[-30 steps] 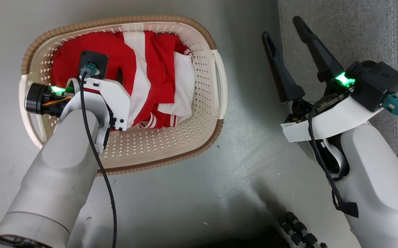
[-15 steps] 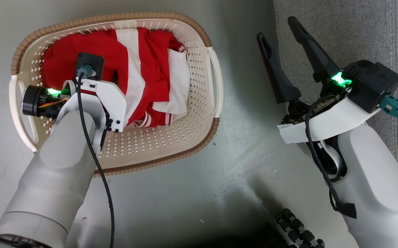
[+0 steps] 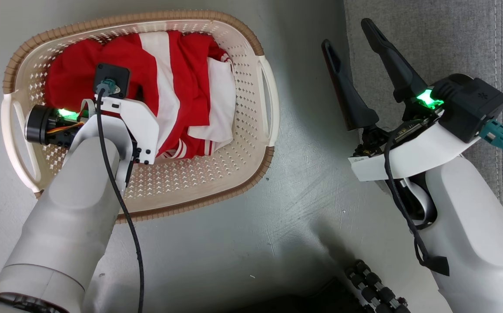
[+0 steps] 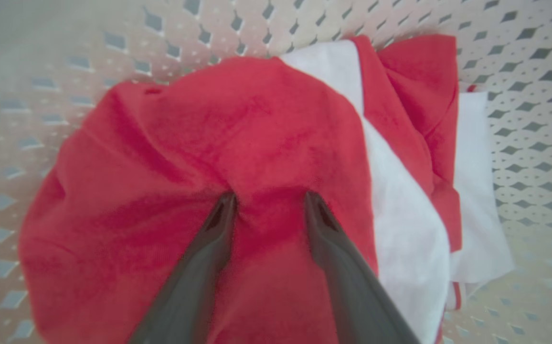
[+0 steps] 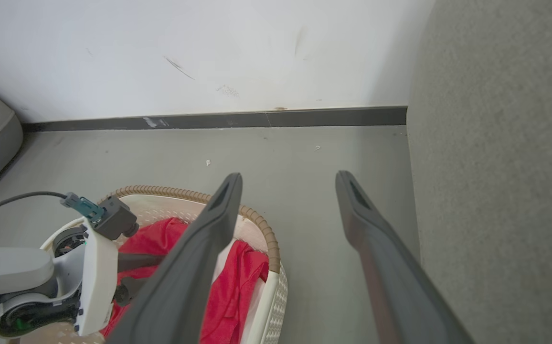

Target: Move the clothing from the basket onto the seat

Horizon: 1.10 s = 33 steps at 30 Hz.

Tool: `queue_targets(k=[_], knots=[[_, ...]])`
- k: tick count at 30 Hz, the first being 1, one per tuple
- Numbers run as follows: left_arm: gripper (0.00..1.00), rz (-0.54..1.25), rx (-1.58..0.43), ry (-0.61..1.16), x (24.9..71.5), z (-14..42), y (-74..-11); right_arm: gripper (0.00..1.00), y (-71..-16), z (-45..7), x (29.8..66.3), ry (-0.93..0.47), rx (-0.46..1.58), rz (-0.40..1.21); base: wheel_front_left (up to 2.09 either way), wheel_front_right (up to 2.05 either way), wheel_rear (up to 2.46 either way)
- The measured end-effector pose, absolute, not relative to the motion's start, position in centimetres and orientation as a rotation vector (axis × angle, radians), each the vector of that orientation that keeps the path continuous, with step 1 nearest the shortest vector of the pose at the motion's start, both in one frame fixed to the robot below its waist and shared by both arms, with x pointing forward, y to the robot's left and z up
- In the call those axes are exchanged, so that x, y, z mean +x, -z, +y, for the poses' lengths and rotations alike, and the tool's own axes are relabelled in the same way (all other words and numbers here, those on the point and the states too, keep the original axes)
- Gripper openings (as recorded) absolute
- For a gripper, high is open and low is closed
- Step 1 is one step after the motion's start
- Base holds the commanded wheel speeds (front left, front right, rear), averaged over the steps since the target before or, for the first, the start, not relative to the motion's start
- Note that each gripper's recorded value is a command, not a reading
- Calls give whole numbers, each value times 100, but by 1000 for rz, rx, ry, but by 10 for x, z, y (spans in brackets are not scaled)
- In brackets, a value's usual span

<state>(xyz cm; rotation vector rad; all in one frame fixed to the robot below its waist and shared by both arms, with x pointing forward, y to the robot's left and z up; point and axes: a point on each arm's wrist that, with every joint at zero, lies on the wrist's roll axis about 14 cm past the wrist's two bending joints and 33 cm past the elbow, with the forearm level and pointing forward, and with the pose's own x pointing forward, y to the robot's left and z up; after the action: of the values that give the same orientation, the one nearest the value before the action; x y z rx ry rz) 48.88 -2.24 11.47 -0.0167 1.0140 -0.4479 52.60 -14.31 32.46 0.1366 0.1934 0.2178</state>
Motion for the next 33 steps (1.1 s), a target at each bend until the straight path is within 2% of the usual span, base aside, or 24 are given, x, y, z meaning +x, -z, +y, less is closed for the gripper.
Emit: queue_targets(k=[1, 2, 4, 6, 8, 33], knots=[[62, 1016, -17, 448, 488, -23, -114, 100, -324, -143, 526, -218, 137, 193, 0, 0, 0], [47, 1017, -17, 449, 488, -23, -113, 100, -324, -143, 526, -217, 137, 193, 0, 0, 0], [38, 1017, -20, 452, 487, -23, -113, 100, -324, -143, 527, -217, 137, 193, 0, 0, 0], [23, 1014, -23, 455, 487, -24, -113, 100, -324, -143, 527, -217, 137, 193, 0, 0, 0], [0, 1015, -23, 456, 487, -24, -113, 100, -324, -143, 527, -217, 137, 192, 0, 0, 0], [0, 884, -125, 395, 515, -21, -139, 100, -333, -140, 534, -232, 136, 163, 0, 0, 0]])
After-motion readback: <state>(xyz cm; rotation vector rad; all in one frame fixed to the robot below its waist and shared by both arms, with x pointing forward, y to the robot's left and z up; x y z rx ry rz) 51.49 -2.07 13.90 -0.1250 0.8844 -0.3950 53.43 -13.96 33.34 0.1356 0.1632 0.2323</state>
